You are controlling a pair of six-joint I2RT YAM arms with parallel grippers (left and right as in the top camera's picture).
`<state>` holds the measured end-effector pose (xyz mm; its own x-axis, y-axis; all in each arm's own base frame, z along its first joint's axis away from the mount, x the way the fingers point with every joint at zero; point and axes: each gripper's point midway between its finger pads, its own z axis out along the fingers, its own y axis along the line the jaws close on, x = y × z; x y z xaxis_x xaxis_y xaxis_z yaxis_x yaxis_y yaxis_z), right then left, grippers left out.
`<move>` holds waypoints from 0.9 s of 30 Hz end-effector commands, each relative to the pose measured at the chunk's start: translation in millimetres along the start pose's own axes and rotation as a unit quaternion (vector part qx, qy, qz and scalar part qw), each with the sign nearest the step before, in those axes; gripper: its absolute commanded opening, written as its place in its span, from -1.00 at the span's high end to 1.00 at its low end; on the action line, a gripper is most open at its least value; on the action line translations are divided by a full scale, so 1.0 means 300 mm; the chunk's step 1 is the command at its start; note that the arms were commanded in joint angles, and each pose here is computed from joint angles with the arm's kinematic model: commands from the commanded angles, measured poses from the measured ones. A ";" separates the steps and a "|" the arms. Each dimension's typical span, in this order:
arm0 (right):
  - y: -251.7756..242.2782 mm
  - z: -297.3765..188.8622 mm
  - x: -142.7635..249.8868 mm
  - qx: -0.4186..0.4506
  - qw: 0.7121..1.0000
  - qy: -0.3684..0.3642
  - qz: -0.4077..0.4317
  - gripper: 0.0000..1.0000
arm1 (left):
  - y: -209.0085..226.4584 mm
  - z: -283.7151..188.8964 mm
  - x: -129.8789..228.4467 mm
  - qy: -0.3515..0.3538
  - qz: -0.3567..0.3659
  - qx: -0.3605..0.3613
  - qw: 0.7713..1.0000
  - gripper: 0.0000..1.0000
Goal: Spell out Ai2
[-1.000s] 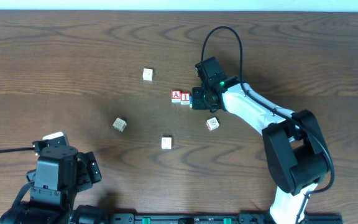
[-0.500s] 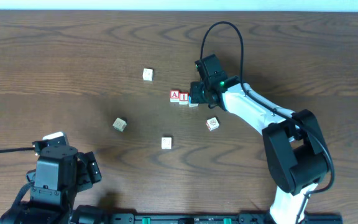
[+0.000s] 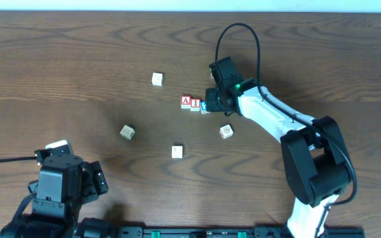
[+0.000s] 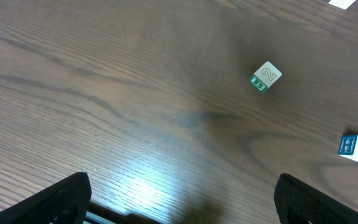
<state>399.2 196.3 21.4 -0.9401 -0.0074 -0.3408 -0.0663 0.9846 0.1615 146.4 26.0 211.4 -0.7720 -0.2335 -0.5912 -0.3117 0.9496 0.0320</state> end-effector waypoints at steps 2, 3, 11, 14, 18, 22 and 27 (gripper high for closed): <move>0.043 0.000 0.011 -0.023 1.000 0.011 0.000 0.97 | 0.002 -0.004 -0.004 -0.004 -0.005 0.000 1.000 -0.91; 0.047 0.000 0.012 -0.025 1.000 0.012 0.002 0.97 | 0.002 -0.004 -0.004 -0.004 -0.005 0.000 1.000 -0.91; 0.069 -0.001 0.025 -0.037 0.999 0.019 -0.001 0.97 | 0.002 -0.004 -0.004 -0.004 -0.005 0.000 1.000 -0.91; 0.069 -0.001 0.026 -0.037 0.999 0.020 -0.001 0.97 | 0.002 -0.004 -0.004 -0.004 -0.005 0.000 1.000 -0.91; 0.067 -0.001 0.027 -0.036 0.999 0.021 -0.001 0.97 | 0.002 -0.004 -0.004 -0.004 -0.005 0.000 1.000 -0.91; 0.042 0.000 0.013 -0.016 1.000 0.009 0.000 0.97 | 0.002 -0.004 -0.004 -0.004 -0.005 0.000 1.000 -0.91; 0.008 -0.001 -0.055 0.006 0.999 -0.032 -0.010 0.98 | 0.002 -0.004 -0.004 -0.004 -0.005 0.000 1.000 -0.91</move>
<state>399.4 205.1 23.2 -0.9362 -0.0176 -0.3510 -0.0859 0.9799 0.1802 146.5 26.0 211.5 -0.7717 -0.2335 -0.5915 -0.3117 0.9496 0.0318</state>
